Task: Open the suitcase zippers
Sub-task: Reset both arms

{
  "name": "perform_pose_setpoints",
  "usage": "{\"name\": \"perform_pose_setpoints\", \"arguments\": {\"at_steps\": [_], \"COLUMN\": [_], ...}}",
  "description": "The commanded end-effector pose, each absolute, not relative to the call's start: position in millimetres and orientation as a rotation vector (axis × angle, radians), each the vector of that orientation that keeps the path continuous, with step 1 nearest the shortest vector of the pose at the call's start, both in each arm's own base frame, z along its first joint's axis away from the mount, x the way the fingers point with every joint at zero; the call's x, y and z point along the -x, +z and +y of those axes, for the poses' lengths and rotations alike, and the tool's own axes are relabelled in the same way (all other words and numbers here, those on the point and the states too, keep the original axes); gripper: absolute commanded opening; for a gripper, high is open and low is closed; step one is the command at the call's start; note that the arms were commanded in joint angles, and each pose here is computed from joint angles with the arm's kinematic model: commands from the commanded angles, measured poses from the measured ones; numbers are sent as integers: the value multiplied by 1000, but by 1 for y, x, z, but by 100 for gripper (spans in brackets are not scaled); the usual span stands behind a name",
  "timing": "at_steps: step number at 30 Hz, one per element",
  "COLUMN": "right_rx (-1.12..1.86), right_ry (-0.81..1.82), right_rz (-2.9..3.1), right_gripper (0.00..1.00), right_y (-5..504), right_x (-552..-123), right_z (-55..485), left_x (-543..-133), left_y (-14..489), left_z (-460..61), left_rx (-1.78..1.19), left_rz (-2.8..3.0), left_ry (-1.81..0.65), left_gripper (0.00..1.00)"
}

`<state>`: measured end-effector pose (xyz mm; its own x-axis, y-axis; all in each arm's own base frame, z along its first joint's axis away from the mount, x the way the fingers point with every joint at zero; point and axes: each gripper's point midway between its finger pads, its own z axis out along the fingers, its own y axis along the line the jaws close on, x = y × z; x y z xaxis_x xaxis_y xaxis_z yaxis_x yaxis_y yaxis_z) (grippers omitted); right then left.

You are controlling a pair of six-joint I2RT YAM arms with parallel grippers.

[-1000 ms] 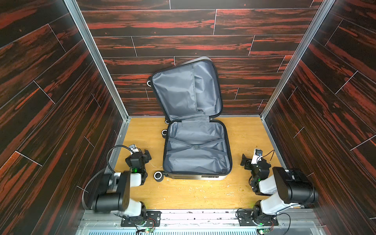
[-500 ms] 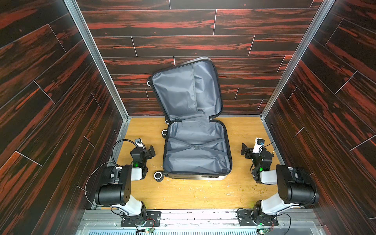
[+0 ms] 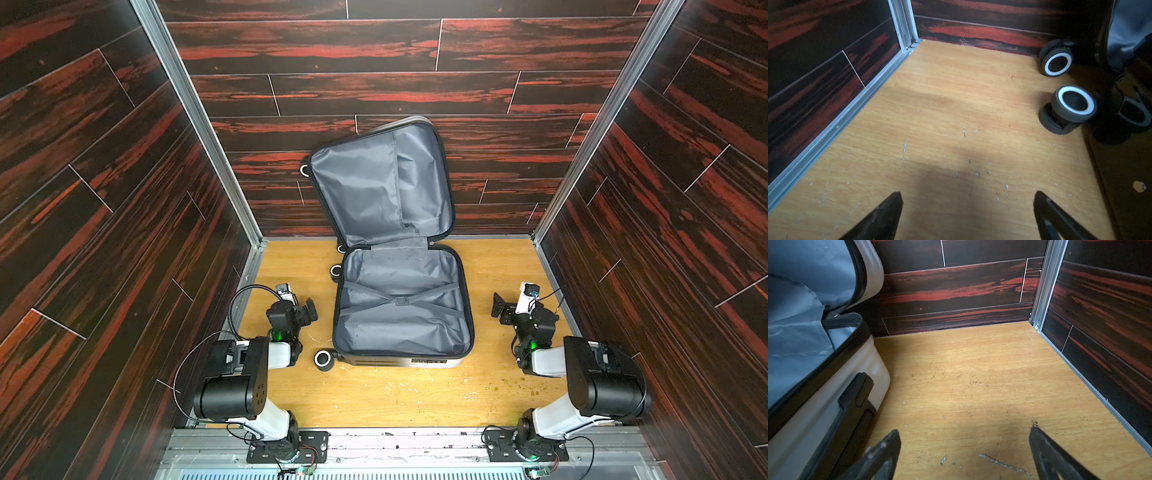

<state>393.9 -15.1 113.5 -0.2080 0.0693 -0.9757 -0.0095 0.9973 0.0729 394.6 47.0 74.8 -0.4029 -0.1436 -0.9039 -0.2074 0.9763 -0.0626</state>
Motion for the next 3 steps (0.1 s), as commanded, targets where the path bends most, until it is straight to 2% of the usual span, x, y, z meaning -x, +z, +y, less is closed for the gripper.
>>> {"name": "perform_pose_setpoints", "arguments": {"at_steps": [1, 3], "right_rx": [-47, -48], "right_ry": [79, 79], "right_rz": [1776, 1778], "right_gripper": [98, 98], "right_y": [115, 114], "right_x": [-393, -392], "right_z": [-15, -15], "left_x": [-399, -399], "left_y": [90, 92], "left_z": [45, 45], "left_rx": [228, 228], "left_rz": [1960, 1946], "left_ry": [70, 70], "left_gripper": [100, 100]}}
